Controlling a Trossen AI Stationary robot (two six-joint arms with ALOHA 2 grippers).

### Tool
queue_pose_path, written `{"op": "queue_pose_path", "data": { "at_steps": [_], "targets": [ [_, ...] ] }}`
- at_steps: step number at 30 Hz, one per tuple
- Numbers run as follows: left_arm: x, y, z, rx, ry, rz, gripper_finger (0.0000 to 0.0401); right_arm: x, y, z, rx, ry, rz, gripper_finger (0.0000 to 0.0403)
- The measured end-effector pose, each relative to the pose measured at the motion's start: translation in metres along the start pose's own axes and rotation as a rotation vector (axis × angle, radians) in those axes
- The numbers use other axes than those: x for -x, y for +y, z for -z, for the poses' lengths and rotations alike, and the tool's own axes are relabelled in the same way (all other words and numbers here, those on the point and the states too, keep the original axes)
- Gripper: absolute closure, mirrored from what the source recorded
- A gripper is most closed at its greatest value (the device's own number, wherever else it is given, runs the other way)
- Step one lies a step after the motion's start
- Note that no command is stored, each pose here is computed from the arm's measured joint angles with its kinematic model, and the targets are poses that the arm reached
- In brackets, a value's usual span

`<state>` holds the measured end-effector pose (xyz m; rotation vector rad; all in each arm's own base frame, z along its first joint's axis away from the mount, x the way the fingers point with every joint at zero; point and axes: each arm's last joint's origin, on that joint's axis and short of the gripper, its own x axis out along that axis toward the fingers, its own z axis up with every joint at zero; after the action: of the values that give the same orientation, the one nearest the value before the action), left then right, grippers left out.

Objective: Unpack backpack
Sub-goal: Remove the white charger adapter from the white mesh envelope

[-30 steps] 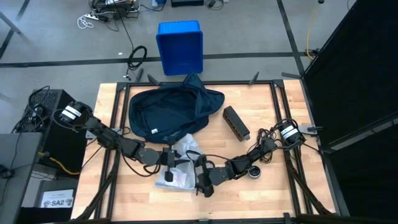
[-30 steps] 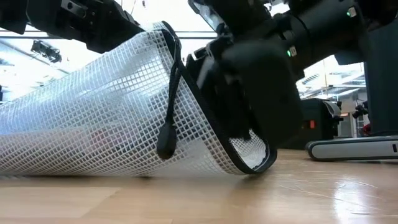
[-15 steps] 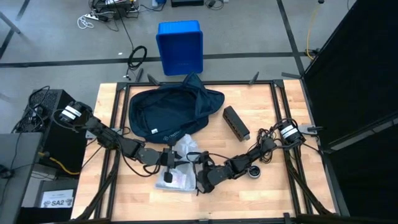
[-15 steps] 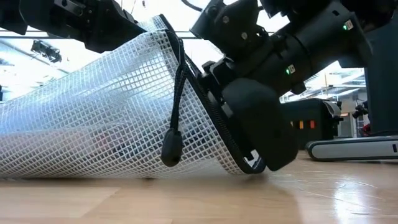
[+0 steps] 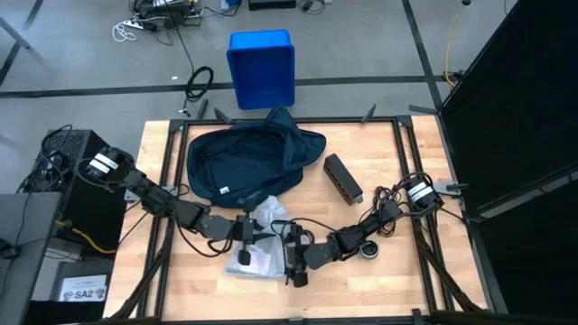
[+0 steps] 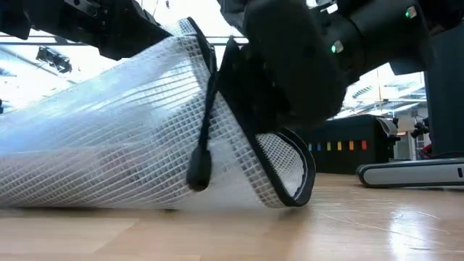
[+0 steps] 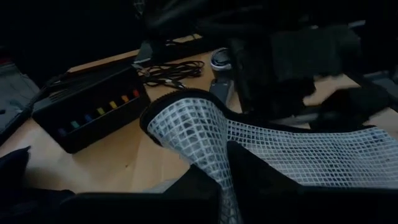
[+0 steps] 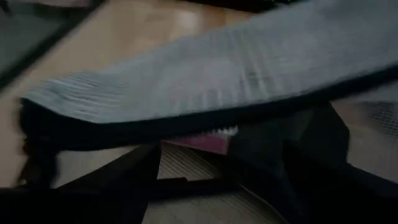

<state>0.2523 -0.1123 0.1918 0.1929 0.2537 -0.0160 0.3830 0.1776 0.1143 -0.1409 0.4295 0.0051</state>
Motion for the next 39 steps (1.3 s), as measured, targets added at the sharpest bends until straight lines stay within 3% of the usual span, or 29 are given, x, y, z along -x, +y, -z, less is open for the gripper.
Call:
{"op": "queue_pose_path", "data": {
  "at_steps": [7, 13, 18, 22, 39],
  "targets": [
    [0.0, 0.0, -0.001, 0.022, -0.006, -0.01, 0.0401, 0.0, -0.003, 0.006, 0.052, 0.047, 0.08, 0.0105],
    [0.0, 0.001, -0.001, 0.032, -0.008, -0.034, 0.0401, 0.0, -0.002, 0.006, -0.078, 0.048, 0.074, 0.0102],
    [0.0, 0.004, -0.003, 0.048, -0.023, -0.115, 0.0401, 0.002, -0.001, 0.012, -0.056, 0.104, 0.096, 0.0102],
    [0.0, 0.005, -0.005, 0.074, -0.04, -0.135, 0.0401, 0.003, -0.004, 0.021, -0.01, 0.182, 0.15, 0.0109],
    [0.0, 0.004, -0.001, 0.062, -0.01, -0.115, 0.0401, 0.015, -0.012, 0.021, -0.089, 0.256, 0.268, 0.0166]
  ]
}}
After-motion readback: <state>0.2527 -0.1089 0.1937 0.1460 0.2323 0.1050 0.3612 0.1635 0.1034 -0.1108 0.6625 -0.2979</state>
